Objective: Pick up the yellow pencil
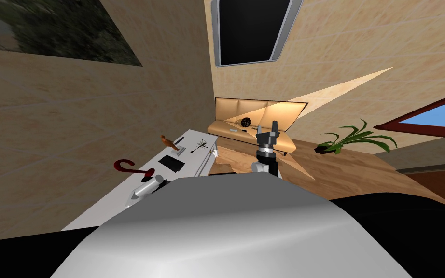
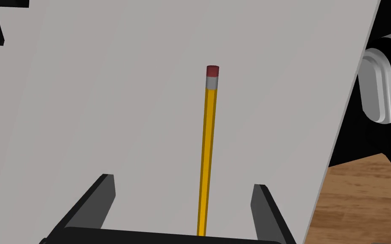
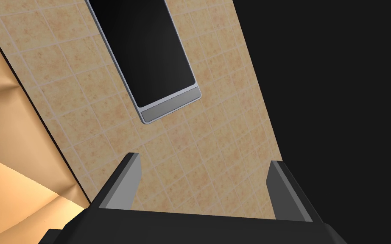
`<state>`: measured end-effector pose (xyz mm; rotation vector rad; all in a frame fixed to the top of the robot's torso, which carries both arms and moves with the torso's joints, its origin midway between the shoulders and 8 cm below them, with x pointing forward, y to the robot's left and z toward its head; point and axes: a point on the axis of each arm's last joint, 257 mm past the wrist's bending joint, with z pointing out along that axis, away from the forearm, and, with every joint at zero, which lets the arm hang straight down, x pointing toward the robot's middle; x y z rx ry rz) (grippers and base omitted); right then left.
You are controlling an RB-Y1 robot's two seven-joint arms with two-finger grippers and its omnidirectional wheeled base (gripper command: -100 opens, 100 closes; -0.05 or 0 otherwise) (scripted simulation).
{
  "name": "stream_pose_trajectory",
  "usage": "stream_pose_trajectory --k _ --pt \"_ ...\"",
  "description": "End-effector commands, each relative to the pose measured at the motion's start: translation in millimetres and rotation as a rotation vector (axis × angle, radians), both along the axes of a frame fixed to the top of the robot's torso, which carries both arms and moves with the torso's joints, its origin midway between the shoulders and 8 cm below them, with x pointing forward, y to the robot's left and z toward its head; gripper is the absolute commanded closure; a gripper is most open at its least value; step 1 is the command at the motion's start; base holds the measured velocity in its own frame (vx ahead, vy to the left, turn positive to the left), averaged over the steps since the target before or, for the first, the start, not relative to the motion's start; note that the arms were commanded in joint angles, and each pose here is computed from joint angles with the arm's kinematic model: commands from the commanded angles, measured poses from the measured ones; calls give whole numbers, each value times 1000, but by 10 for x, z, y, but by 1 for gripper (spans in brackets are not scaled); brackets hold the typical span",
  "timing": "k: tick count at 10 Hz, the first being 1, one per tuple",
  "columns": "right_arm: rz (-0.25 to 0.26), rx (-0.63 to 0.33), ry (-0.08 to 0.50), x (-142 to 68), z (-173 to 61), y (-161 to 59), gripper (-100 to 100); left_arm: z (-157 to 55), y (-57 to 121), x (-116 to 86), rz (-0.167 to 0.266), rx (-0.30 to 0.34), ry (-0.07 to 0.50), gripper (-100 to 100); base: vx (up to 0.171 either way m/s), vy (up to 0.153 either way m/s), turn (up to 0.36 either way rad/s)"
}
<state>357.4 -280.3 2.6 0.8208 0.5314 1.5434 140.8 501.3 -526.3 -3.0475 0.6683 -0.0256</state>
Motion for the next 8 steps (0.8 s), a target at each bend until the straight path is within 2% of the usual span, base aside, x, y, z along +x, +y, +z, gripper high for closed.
stream_pose_trajectory --k 1,2,5,6,7,8 --pt "0 0 0 0 0 0 0 0 0 0 0 0 0 0 0 0 0" --pt "0 0 0 0 0 0 0 -99 -49 -7 -3 0 -1 -100 13 21 29" --pt "0 0 0 0 0 0 0 -221 -115 -20 -9 1 -1 -100 15 25 19" --pt "0 0 0 0 0 0 0 -191 -99 -24 -7 0 0 -100 6 9 2" --pt "0 0 0 0 0 0 0 -196 -98 -22 -7 1 -1 100 0 0 0" --pt "0 0 0 0 0 0 0 -195 -98 -22 -7 1 -1 100 -2 -6 5"
